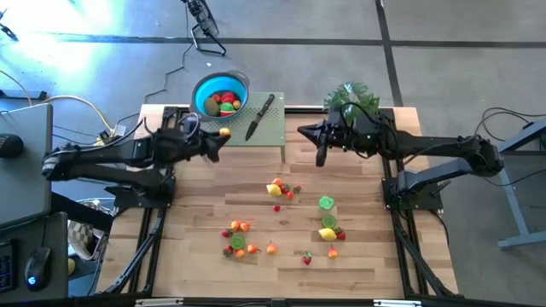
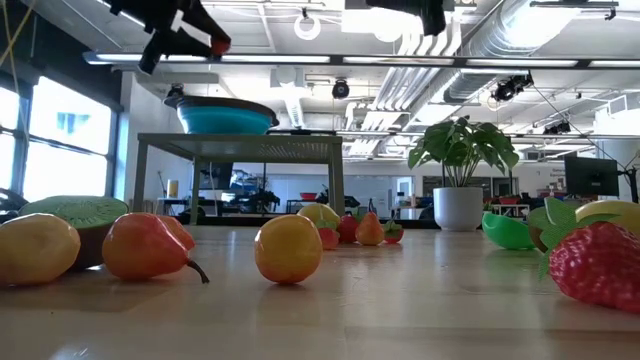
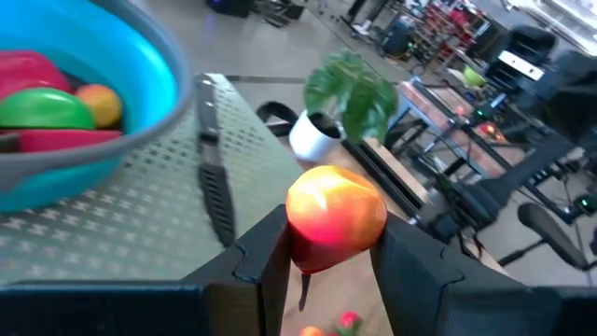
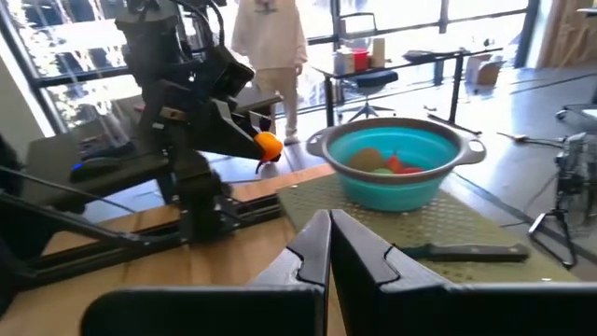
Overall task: Pick & Place Fruit
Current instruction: Put the orange pear into the strainer bowl on the shelf
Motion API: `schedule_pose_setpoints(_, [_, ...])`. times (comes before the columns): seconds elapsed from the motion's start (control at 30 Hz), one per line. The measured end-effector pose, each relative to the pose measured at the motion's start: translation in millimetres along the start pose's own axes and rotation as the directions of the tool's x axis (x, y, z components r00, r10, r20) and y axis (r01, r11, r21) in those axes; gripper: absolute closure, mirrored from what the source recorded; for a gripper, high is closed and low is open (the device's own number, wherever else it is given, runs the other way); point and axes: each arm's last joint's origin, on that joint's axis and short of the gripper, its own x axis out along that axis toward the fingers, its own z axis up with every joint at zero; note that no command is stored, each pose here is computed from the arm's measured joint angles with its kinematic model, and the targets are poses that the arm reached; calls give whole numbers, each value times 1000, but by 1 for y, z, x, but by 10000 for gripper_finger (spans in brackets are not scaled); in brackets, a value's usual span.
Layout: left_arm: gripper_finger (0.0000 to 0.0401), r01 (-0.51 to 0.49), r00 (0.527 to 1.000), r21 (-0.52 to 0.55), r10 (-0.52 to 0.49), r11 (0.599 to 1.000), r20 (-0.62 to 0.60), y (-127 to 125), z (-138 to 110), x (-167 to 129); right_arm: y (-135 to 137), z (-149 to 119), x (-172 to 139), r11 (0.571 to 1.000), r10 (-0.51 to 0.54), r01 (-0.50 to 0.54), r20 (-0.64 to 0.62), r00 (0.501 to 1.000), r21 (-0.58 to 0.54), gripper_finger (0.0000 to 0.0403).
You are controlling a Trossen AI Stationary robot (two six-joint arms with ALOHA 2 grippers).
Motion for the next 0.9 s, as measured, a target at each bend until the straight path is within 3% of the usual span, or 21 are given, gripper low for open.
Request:
schedule_pose_setpoints(0.5, [273, -90, 994, -20, 91, 996, 62, 35, 29, 18, -26, 4, 2, 996, -52, 53, 6, 999, -74, 399])
schedule_pose_setpoints(0.73, [273, -149, 988, 57, 147, 987, 44, 34, 53, 37, -41, 6, 3, 994, -63, 63, 7, 998, -84, 399])
schedule_pose_setpoints(0.9, [273, -266, 963, 109, 269, 958, -15, 37, 75, 51, -50, 7, 2, 995, -53, 53, 2, 999, -82, 399])
